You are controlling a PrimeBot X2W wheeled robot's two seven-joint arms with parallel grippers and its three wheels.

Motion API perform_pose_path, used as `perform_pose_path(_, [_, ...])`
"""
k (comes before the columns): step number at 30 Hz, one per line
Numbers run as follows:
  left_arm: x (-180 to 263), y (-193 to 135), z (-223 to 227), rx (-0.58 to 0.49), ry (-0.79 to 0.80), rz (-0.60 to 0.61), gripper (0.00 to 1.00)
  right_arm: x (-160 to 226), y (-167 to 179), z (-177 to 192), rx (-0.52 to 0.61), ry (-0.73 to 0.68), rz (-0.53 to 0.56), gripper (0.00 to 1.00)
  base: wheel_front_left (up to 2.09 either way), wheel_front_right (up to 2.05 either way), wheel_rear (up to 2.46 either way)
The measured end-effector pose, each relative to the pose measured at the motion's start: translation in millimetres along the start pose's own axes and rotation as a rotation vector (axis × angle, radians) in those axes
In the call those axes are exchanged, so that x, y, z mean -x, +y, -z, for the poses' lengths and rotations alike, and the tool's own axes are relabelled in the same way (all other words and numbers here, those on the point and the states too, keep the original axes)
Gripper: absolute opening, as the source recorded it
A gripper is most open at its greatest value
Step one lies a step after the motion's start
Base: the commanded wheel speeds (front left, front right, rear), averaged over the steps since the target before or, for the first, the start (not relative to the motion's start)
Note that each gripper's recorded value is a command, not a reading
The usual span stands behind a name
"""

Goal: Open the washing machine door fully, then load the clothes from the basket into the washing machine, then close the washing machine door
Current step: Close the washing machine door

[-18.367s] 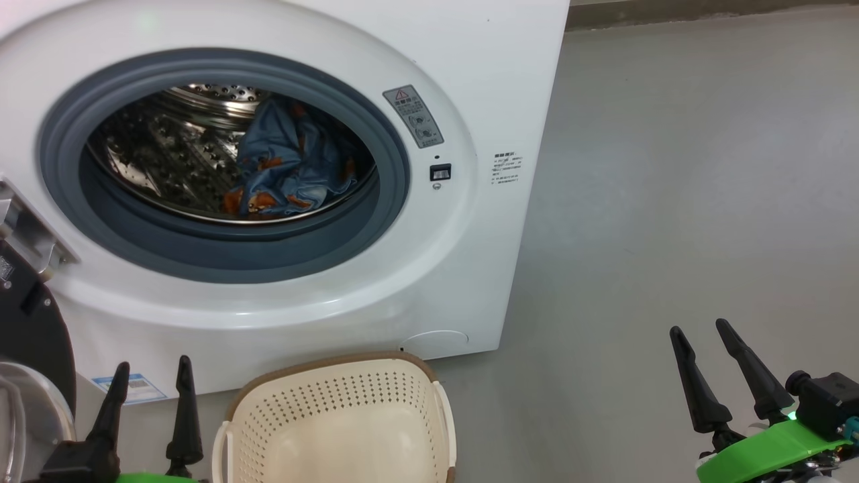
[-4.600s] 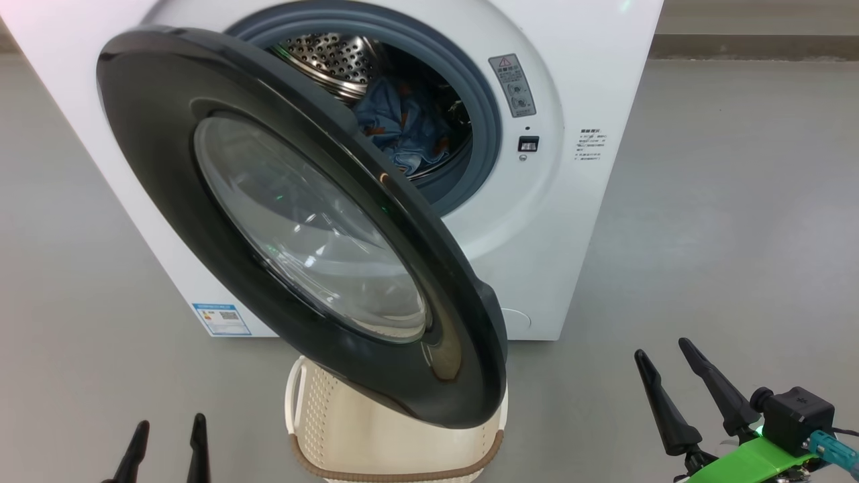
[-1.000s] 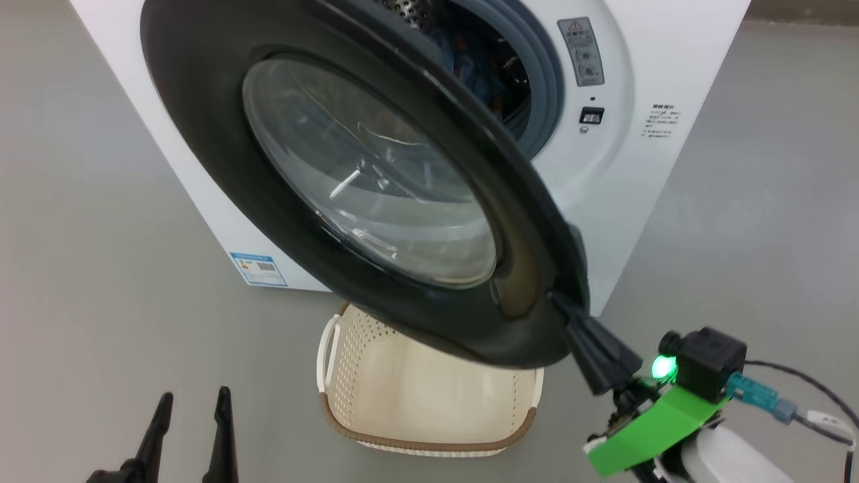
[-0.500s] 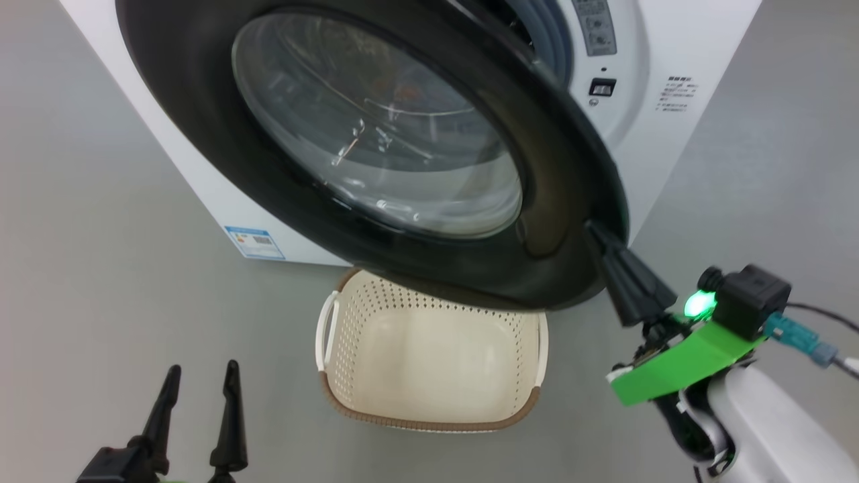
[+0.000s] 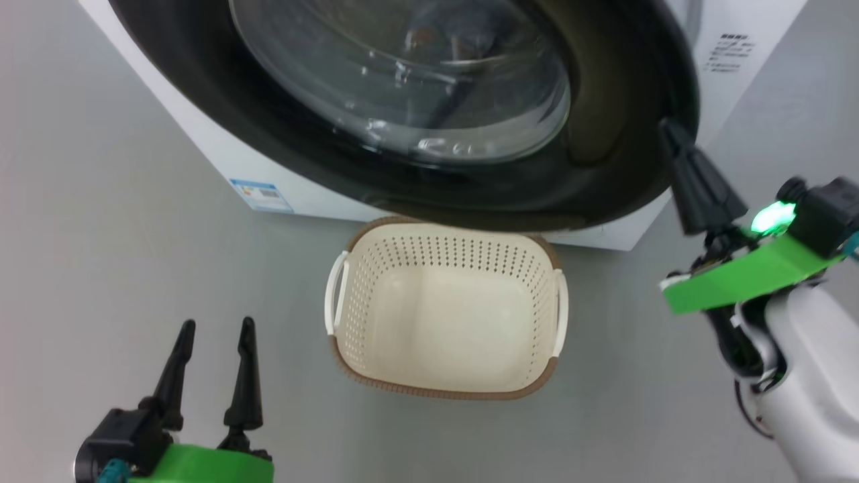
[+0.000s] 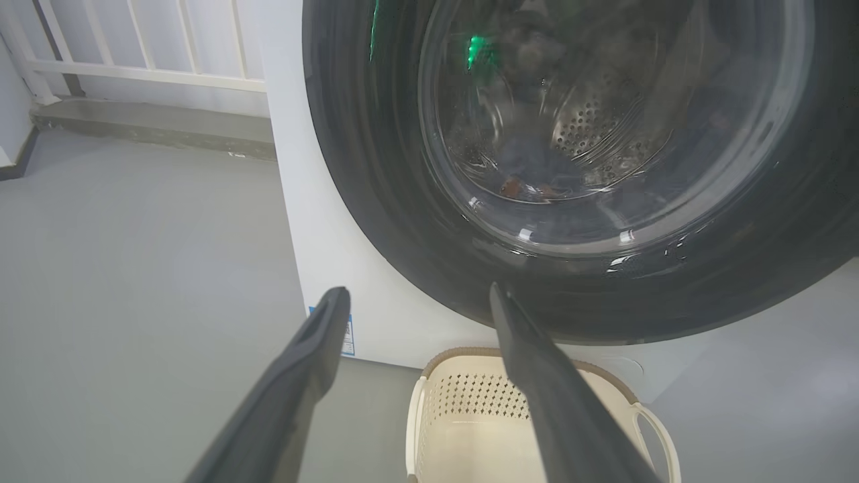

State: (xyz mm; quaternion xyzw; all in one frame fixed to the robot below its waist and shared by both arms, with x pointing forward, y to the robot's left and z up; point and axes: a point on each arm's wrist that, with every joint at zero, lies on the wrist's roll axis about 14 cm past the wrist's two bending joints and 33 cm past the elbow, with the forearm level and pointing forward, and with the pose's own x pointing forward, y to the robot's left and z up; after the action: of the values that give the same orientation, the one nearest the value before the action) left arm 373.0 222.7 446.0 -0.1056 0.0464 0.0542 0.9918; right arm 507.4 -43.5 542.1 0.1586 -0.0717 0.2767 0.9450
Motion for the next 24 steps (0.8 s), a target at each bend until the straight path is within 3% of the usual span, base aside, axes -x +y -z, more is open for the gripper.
perform_pose_path(15, [-24.3, 2.9, 6.2, -0.018, 0.014, -0.007, 1.0, -48.3, -34.5, 8.9, 0.006, -0.033, 0.018, 0.0, 0.0, 0.0, 0.0])
perform_pose_path(24, [-28.7, 6.1, 10.0, -0.022, 0.025, -0.016, 1.0, -62.3, -31.8, 20.5, -0.024, -0.039, -0.001, 0.0, 0.0, 0.0, 0.0])
